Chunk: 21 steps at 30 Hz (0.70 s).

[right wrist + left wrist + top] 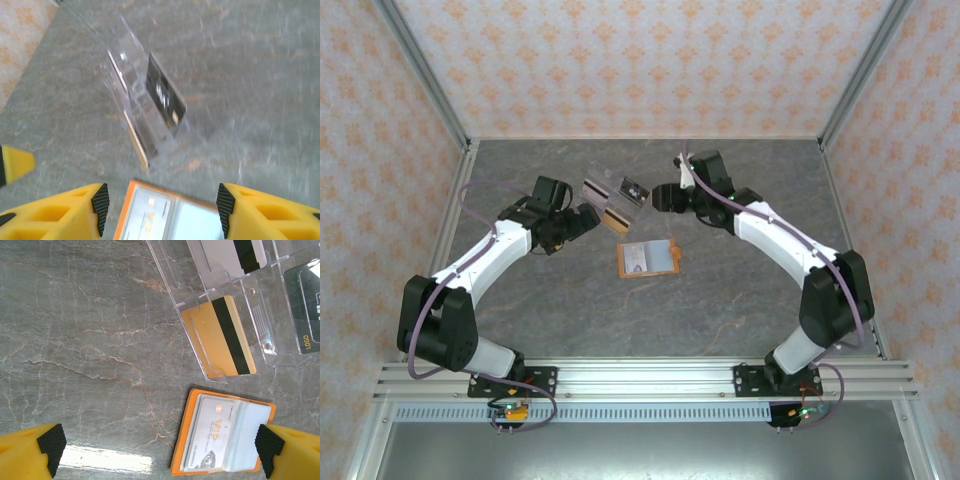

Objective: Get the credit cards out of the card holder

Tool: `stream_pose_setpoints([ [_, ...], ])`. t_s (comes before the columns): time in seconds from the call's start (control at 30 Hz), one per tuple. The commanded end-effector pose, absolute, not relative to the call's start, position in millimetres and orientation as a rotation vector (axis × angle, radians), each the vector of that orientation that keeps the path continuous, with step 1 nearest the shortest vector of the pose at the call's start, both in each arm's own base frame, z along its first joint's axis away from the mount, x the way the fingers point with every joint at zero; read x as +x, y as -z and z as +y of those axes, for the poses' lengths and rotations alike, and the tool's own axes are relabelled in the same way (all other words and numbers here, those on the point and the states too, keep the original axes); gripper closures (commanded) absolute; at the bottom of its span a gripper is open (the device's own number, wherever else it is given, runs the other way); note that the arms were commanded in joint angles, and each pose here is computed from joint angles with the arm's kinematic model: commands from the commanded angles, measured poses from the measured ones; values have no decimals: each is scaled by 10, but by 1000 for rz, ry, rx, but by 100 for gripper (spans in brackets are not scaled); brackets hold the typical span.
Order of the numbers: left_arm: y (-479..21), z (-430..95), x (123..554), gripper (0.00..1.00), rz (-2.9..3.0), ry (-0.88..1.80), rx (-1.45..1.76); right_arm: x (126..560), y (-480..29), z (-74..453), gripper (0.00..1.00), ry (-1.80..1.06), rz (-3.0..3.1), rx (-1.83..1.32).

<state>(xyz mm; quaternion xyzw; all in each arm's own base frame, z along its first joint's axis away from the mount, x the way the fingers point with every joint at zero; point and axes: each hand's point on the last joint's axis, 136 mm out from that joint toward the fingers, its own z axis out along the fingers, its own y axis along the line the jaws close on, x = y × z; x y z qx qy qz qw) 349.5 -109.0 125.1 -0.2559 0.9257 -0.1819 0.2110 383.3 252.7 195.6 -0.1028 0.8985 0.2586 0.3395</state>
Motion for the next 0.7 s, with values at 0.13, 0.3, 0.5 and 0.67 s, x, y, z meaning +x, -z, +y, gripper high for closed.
stream_pose_setpoints([
  [0.13,-1122,-1216,3439,0,2597,498,-663,3247,-1319,2608,41,-607,2601,-177],
  [0.3,-1047,-1428,3416,0,2627,513,-598,3154,-1139,2944,51,-817,2648,-154],
  [0.5,-905,-1697,3351,3,2671,594,-576,3226,-846,3065,66,-884,2725,7],
  [0.67,-866,-1818,3342,10,2686,642,-564,3223,-637,3092,69,-922,2775,75],
])
